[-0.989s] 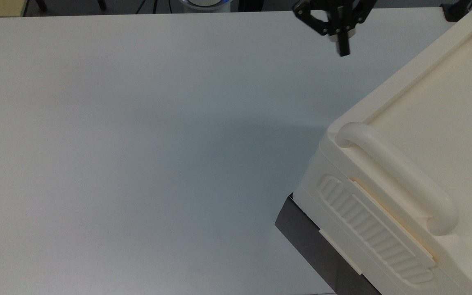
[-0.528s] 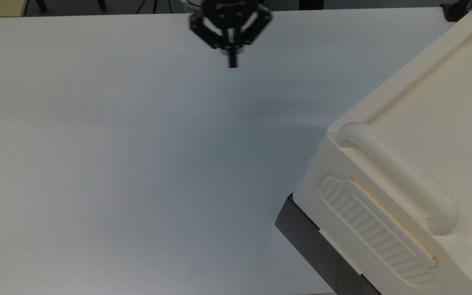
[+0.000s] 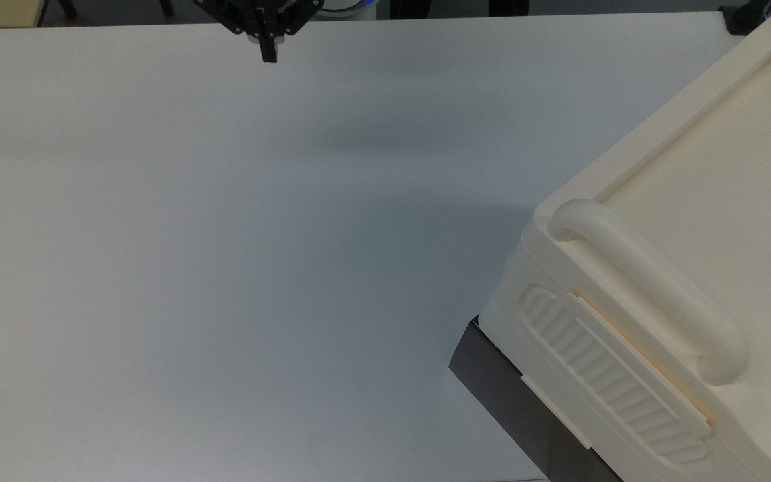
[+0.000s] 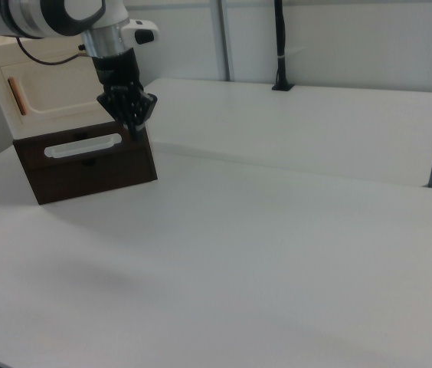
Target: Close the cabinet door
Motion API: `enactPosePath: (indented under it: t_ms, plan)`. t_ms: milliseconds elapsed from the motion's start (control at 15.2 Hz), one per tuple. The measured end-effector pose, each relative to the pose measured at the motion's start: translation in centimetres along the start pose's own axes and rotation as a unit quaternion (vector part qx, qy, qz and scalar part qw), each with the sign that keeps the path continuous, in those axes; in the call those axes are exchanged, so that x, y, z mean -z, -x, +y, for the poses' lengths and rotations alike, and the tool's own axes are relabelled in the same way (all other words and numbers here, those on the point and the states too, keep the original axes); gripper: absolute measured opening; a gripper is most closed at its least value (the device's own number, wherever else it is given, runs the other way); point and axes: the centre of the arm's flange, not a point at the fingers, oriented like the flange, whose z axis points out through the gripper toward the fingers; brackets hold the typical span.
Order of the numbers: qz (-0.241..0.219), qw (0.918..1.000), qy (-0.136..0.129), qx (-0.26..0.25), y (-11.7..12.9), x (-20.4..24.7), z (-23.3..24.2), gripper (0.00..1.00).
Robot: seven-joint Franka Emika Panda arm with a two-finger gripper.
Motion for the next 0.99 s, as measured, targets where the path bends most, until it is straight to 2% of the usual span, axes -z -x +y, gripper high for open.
enactPosePath:
  t_ms: [66,198,528,594,660,989]
  plan:
    - [-0.005,0.9998,0.014,-0.011,0.0,-0.5,0.2,0.18]
    - [-0.01,0.9995,0.022,-0.021,0.1,-0.9,0.4,0.35]
    - [-0.016,0.9993,0.024,-0.024,0.1,-1.5,0.4,0.87]
    - [-0.017,0.9993,0.024,-0.024,0.1,-1.5,0.4,0.95]
    - [-0.017,0.9993,0.024,-0.024,0.1,-1.5,0.4,1.0]
    - [-0.014,0.9992,0.024,-0.028,0.3,-1.2,0.6,1.0]
